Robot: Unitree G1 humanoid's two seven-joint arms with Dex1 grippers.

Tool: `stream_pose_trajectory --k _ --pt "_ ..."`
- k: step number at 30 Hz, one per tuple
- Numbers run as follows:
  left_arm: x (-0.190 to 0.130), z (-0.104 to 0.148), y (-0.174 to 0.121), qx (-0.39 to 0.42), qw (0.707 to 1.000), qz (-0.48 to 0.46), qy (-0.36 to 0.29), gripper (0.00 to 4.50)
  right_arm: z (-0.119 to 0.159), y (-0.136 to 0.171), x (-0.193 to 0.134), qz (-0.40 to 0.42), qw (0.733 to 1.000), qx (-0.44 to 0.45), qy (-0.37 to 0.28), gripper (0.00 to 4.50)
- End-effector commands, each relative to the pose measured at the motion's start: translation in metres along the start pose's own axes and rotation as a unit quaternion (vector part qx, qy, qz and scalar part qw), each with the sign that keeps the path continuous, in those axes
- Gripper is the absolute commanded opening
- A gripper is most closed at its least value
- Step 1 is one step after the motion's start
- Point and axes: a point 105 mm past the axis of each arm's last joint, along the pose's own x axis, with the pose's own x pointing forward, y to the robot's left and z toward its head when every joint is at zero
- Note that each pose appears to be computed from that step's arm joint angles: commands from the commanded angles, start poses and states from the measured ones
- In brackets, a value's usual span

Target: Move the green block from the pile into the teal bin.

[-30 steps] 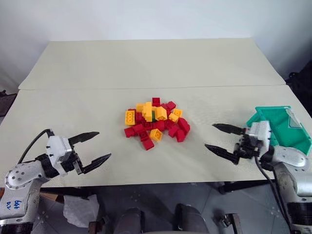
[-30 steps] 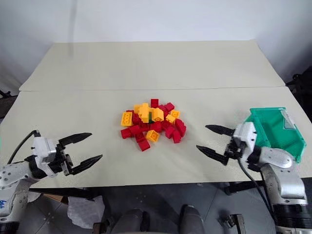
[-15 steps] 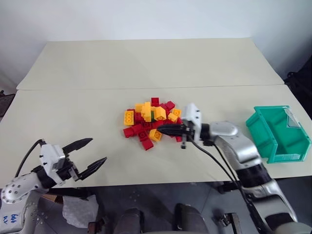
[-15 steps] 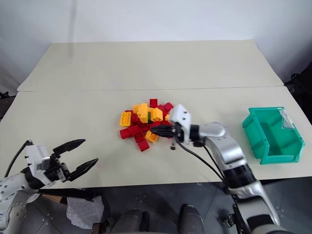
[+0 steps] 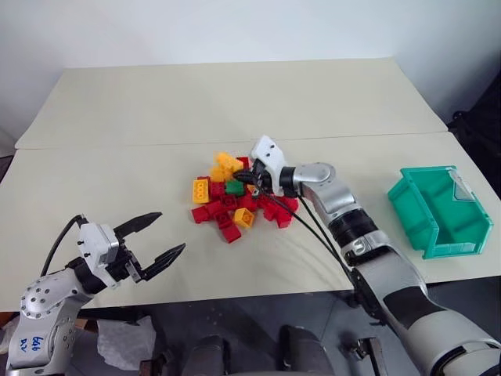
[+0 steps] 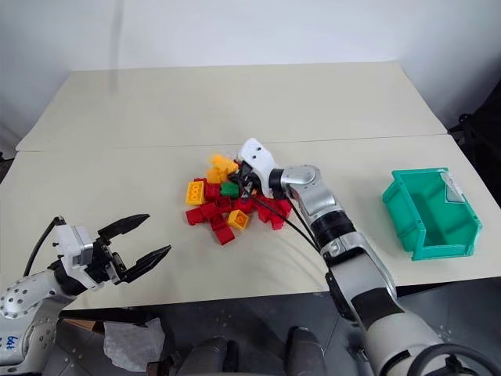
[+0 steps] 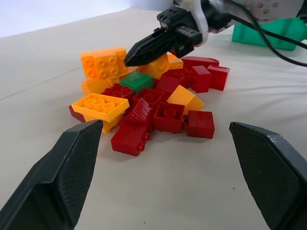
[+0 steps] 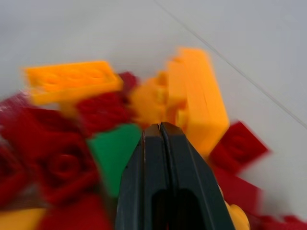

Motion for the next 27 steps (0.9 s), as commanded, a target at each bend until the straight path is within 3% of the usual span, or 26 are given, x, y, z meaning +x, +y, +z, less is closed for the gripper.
stream_pose_trajectory --k 1,4,8,14,19,22,27 --pt "0.003 0.008 -0.001 0.014 1.000 -0.005 -0.011 4.50 0.009 -0.012 -0.001 -0.026 0.999 -0.007 -0.021 0.03" --pt "0.007 0.008 0.000 0.013 1.000 -0.007 -0.015 4.50 0.013 -0.015 -0.002 -0.027 0.999 -0.014 -0.032 0.03" --pt "0.008 0.007 0.001 0.012 1.000 -0.010 -0.014 4.50 0.014 0.022 0.001 0.074 0.996 -0.025 -0.045 0.03" --pt "0.007 0.006 0.002 0.012 1.000 -0.009 -0.014 4.50 0.010 0.049 -0.015 0.143 0.989 -0.028 -0.024 0.03" --pt "0.006 0.005 0.001 0.011 1.000 -0.007 -0.013 4.50 0.023 0.040 -0.024 0.139 0.990 -0.002 -0.020 0.03" --pt "0.007 0.004 0.000 0.011 1.000 -0.007 -0.015 4.50 0.028 0.027 -0.025 0.128 0.992 0.008 -0.004 0.62" --pt "0.007 0.004 -0.001 0.010 1.000 -0.008 -0.018 4.50 0.021 0.017 -0.020 0.121 0.992 -0.006 0.043 2.26"
